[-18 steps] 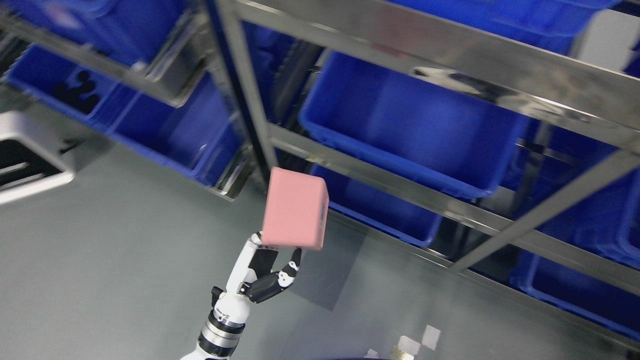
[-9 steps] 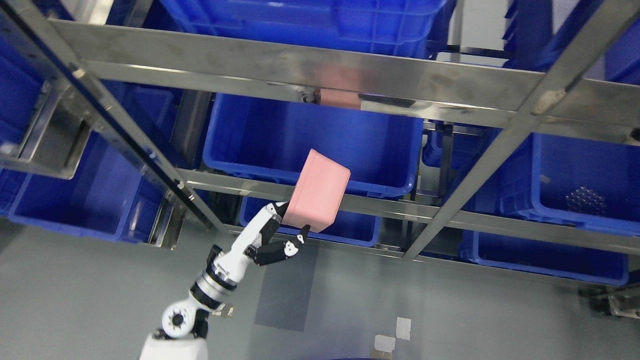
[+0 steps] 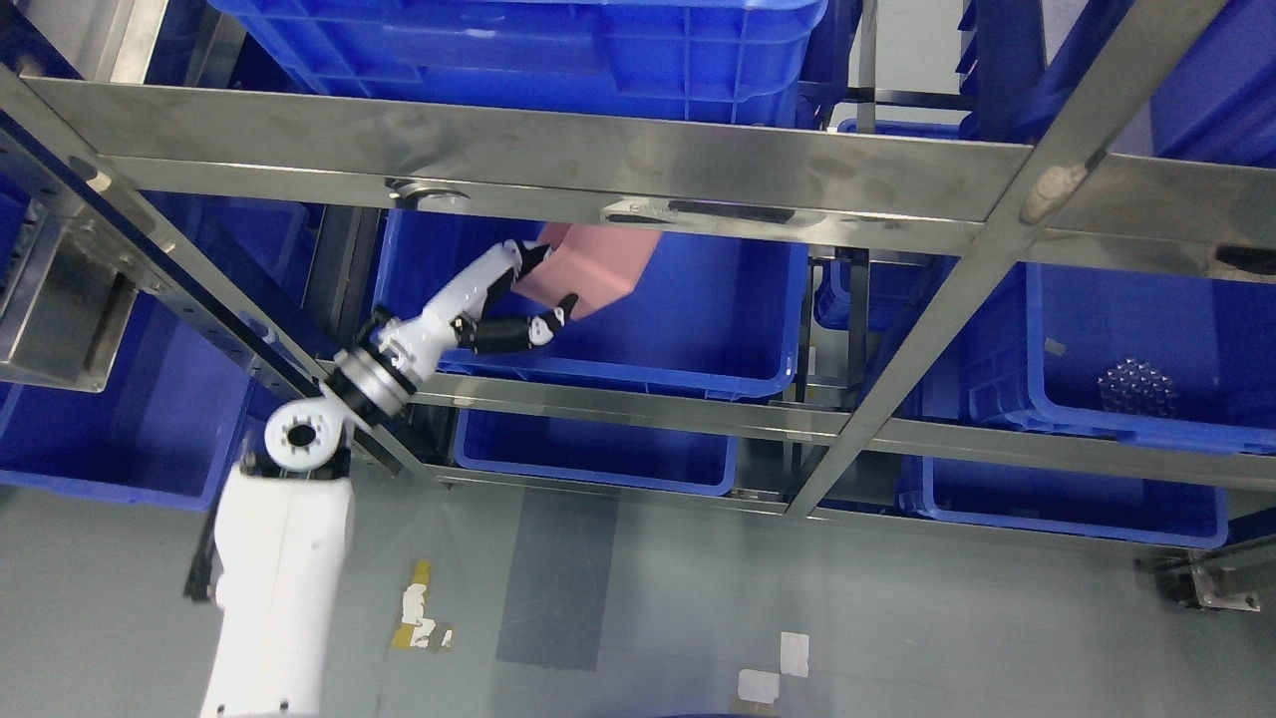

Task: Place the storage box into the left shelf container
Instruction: 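Reach the left hand into the blue bin and lower the pink box, then open the left hand and withdraw it from the blue bin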

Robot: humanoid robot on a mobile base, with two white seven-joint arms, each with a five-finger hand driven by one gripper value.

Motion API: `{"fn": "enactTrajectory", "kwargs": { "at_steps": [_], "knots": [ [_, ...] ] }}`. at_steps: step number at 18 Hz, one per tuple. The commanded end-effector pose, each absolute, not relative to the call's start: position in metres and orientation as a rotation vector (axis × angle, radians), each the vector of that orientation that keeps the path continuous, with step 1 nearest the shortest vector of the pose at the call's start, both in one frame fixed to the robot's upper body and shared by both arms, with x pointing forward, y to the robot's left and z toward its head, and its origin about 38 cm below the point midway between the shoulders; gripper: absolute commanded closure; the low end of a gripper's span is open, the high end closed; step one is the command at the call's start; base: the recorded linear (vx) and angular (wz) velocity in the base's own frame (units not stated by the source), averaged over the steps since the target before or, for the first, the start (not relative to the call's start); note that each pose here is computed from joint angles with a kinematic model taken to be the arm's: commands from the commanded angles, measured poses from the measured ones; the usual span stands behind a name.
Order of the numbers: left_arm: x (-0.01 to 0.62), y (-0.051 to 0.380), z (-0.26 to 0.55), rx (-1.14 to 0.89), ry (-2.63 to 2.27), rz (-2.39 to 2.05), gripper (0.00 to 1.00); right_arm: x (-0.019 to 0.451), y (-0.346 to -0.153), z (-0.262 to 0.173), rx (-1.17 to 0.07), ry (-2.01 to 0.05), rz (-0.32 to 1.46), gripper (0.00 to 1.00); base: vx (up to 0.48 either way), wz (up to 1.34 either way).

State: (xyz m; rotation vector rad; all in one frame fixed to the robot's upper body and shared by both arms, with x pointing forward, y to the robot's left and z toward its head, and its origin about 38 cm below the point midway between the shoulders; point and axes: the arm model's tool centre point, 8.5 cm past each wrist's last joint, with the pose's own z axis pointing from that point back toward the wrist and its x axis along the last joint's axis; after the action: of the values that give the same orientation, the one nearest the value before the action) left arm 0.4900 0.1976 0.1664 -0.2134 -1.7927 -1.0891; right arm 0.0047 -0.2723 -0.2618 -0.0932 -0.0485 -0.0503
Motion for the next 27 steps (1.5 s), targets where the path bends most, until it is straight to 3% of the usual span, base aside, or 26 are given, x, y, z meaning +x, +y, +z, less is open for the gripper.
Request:
{"fn": "enactTrajectory", "kwargs": {
  "at_steps": [1,3,9,11,13,17,21,27],
  "knots": [
    [0.543,0.202,0.157,-0.048,-1.498,-1.273,0.96,0.014,-0.284,-0.261,-0.108,-0.076,-0.070,0.00,-0.005,0.02],
    [0.539,0.176,0.137,-0.057,-1.413,-1.380,0.96,0.013,-0.284,-0.261,-0.110,-0.075,-0.070,0.00,-0.005,0.01],
    [0.547,0.157,0.145,-0.016,-1.411,-1.424,0.91,0.014,-0.284,-0.261,-0.108,-0.075,-0.070,0.00,-0.001,0.00],
    [0.549,0.157,0.147,0.002,-1.431,-1.406,0.78,0.014,-0.284,-0.261,-0.110,-0.075,-0.070,0.00,0.000,0.00],
    [0.550,0.160,0.148,0.012,-1.447,-1.377,0.51,0.014,-0.284,-0.261,-0.110,-0.075,-0.070,0.00,0.000,0.00],
    [0.556,0.182,0.172,0.038,-1.545,-1.253,0.16,0.014,-0.284,-0.261,-0.110,-0.075,-0.070,0.00,0.000,0.00],
    [0.558,0.216,0.215,-0.039,-1.815,-0.800,0.02,0.013,-0.284,-0.261,-0.108,-0.073,-0.070,0.00,0.000,0.00],
    [0.496,0.238,0.218,0.013,-1.975,-0.292,0.00,0.014,-0.284,-0.261,-0.110,-0.075,-0.070,0.00,0.000,0.00]
  ]
}}
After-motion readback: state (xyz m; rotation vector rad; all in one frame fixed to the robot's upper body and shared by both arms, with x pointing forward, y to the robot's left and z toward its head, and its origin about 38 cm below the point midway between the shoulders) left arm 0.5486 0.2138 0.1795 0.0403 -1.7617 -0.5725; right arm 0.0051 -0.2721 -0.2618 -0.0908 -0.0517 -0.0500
